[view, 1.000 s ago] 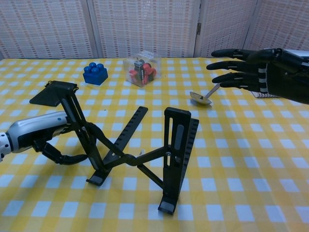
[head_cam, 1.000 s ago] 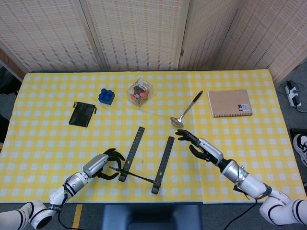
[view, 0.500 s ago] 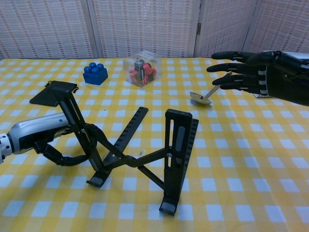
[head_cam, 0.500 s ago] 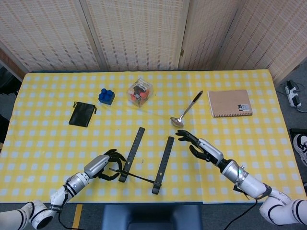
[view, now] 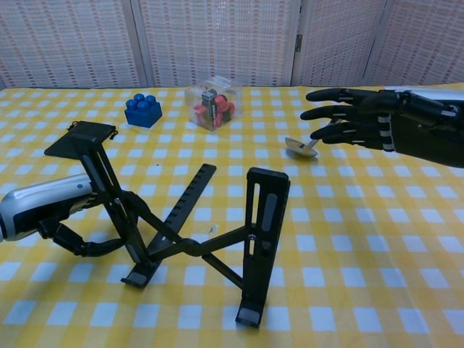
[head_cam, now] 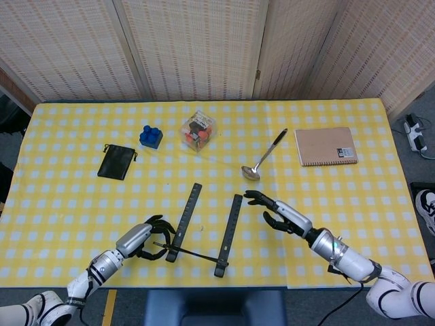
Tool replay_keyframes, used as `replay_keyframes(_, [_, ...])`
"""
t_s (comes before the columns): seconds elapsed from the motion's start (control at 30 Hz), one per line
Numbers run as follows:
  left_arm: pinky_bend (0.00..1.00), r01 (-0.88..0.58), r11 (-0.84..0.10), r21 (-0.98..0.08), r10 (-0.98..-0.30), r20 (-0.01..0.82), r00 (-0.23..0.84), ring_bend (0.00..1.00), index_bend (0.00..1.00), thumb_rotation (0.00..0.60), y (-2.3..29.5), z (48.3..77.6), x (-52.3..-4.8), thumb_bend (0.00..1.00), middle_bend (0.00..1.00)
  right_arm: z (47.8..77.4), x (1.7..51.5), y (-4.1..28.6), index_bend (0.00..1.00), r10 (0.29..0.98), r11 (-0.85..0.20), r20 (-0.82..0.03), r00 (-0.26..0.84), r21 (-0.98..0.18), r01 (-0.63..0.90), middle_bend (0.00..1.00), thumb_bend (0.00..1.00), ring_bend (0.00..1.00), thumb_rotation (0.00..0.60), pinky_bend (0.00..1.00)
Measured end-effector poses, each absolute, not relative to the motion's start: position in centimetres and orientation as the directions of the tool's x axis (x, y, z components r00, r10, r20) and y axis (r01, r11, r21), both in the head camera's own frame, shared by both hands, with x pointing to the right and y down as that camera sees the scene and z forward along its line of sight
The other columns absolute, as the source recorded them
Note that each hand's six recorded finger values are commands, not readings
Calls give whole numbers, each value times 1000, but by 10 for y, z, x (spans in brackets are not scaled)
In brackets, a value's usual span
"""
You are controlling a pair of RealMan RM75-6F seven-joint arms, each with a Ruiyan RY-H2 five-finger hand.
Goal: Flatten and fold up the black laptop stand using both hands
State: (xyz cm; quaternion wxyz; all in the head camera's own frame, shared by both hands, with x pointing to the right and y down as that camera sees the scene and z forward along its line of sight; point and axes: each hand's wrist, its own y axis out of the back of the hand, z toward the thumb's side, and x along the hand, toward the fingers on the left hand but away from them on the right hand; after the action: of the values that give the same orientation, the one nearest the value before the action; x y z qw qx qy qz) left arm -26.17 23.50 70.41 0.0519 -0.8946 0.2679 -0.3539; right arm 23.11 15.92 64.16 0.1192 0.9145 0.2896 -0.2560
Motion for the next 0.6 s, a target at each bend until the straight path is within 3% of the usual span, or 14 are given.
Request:
replay_keyframes(0.33, [18, -438, -855, -277, -506, 627, 592, 138, 266, 600, 242, 694, -269, 505, 294, 646, 228, 178, 0, 376, -919, -585, 718, -138, 369, 46, 749, 101, 254, 0])
replay_keyframes(0.6, [0, -438, -845, -306, -527, 618, 584, 65, 180, 600, 237, 684, -275, 489, 228, 648, 210, 199, 0, 317, -947, -608, 728, -236, 216, 9, 534, 65, 267, 0])
